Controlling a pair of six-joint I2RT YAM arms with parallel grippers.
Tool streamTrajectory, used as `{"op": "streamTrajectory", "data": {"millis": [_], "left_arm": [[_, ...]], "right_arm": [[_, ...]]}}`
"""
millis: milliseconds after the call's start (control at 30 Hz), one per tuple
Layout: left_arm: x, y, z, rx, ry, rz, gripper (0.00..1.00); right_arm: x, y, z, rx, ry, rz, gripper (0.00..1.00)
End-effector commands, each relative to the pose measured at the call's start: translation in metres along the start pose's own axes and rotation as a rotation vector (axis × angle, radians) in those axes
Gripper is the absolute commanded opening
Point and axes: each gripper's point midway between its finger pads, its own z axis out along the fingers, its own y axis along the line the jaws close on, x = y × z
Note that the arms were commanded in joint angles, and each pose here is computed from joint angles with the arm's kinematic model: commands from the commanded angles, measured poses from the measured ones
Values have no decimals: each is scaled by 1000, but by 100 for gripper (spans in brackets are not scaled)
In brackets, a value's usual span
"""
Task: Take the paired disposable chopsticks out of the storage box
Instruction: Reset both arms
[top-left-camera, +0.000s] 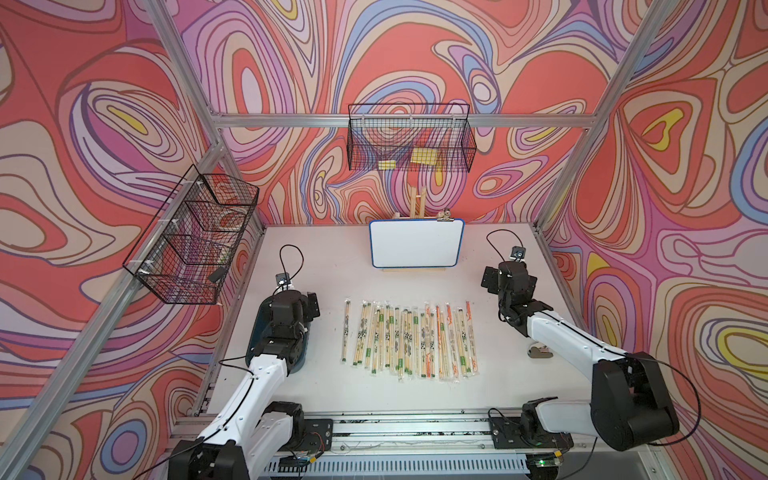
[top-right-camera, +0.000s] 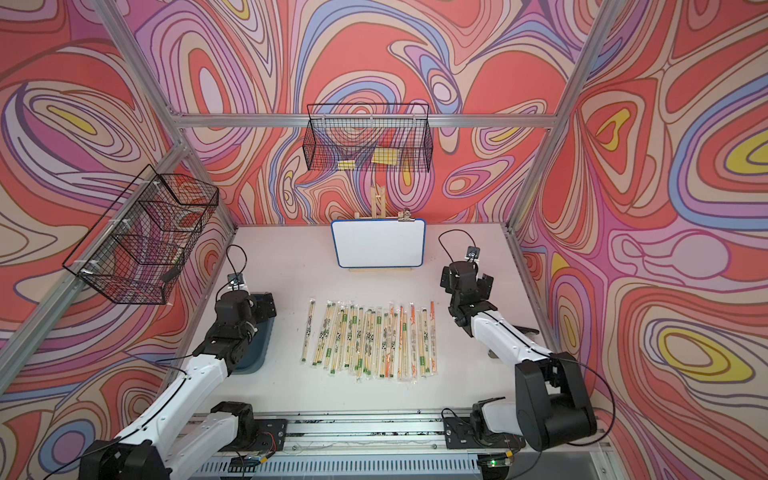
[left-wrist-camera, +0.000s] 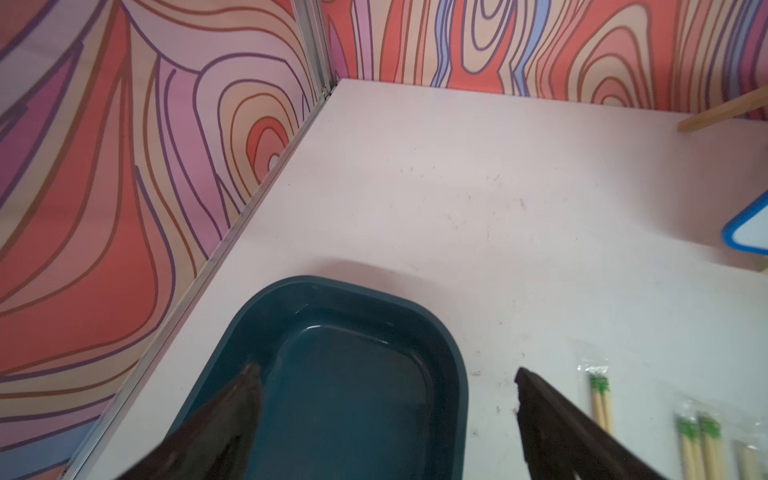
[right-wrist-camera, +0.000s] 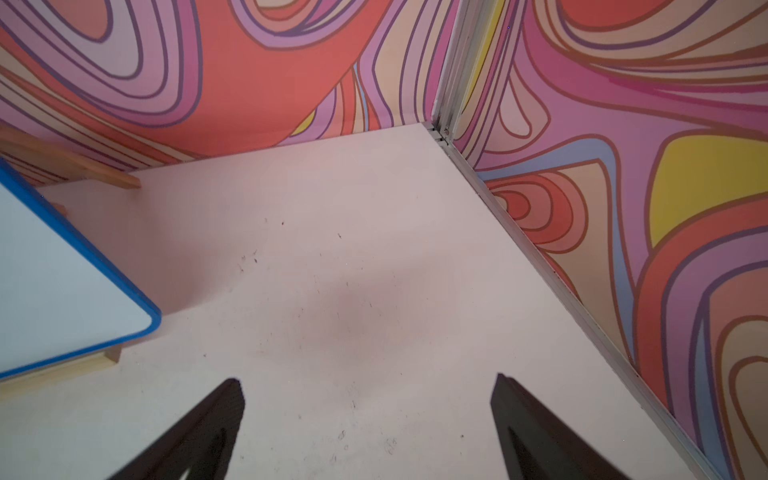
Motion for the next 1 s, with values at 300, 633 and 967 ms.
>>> {"op": "streamTrajectory", "data": {"millis": [300,633,967], "left_arm": [[-4,-18,47,78,-187,-28,100],[13,-37,74,140,-169,34,100],[11,-44,80,161,-161,58,100]], "right_arm": [[20,12,38,-150,-221,-44,98],[36,12,54,-289,-178,5,98],[34,11,52,-283,-185,1,98]]}}
